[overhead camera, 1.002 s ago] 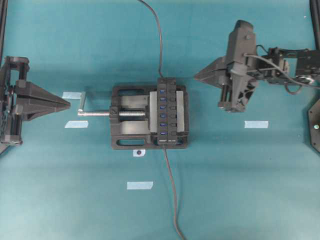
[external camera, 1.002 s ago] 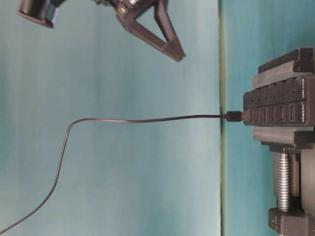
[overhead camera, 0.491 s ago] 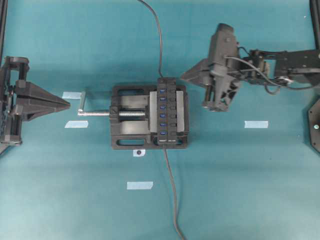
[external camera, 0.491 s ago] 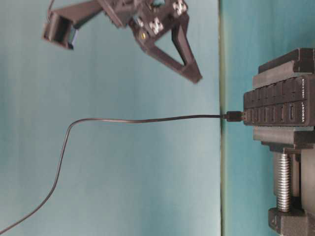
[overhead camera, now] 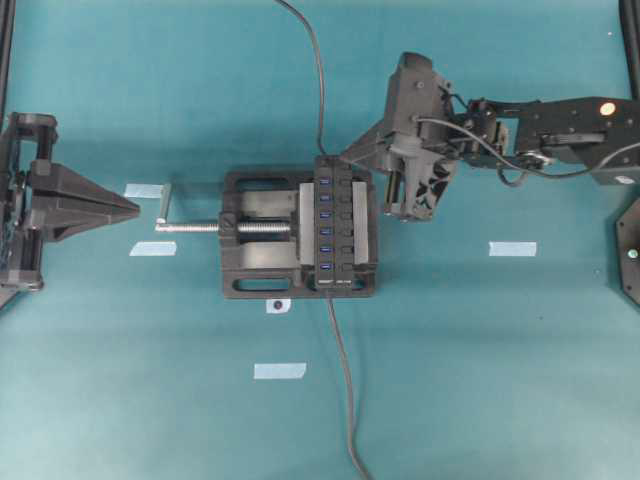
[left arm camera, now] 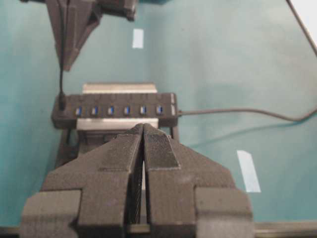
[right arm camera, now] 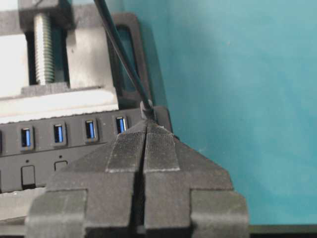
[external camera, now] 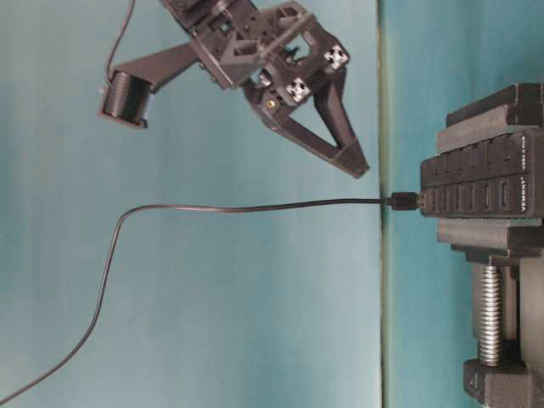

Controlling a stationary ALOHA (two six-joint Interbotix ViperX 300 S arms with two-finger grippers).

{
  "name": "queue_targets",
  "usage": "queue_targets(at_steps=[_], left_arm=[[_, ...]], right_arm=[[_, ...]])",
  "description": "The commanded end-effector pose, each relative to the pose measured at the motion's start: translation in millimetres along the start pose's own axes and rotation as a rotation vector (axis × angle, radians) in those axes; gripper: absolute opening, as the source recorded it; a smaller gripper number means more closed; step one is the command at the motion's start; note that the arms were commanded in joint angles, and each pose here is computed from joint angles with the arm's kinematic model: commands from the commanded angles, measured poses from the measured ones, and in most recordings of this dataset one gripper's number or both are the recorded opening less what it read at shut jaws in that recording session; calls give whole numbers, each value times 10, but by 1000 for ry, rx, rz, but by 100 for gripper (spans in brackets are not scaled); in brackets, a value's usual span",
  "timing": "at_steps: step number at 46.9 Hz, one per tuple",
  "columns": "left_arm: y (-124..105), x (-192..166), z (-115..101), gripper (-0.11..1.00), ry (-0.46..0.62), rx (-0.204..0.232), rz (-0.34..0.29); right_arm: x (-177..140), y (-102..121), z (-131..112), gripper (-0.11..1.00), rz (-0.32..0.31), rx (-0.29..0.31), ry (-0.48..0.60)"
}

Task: Insert the USB into the front port of the fixed hub.
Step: 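Lower the open right gripper over the USB plug at the hub's end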

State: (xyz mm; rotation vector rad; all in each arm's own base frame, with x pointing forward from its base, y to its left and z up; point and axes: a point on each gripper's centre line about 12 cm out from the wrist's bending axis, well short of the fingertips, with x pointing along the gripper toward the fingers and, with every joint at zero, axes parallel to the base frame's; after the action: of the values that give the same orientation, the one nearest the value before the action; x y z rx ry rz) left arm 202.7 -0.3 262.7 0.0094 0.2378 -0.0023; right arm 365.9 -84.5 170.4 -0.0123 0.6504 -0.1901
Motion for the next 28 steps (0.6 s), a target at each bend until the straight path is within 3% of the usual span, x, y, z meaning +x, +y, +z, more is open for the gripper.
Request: queue_targets(at_steps=[1, 28], left_arm=[[1, 1, 59, 0, -15, 2, 0], [-3, -10, 56, 0, -18, 0, -1]], right_arm=[[-11, -16, 113, -6, -4, -11, -32], [60, -17, 124, -6, -2, -21, -6]])
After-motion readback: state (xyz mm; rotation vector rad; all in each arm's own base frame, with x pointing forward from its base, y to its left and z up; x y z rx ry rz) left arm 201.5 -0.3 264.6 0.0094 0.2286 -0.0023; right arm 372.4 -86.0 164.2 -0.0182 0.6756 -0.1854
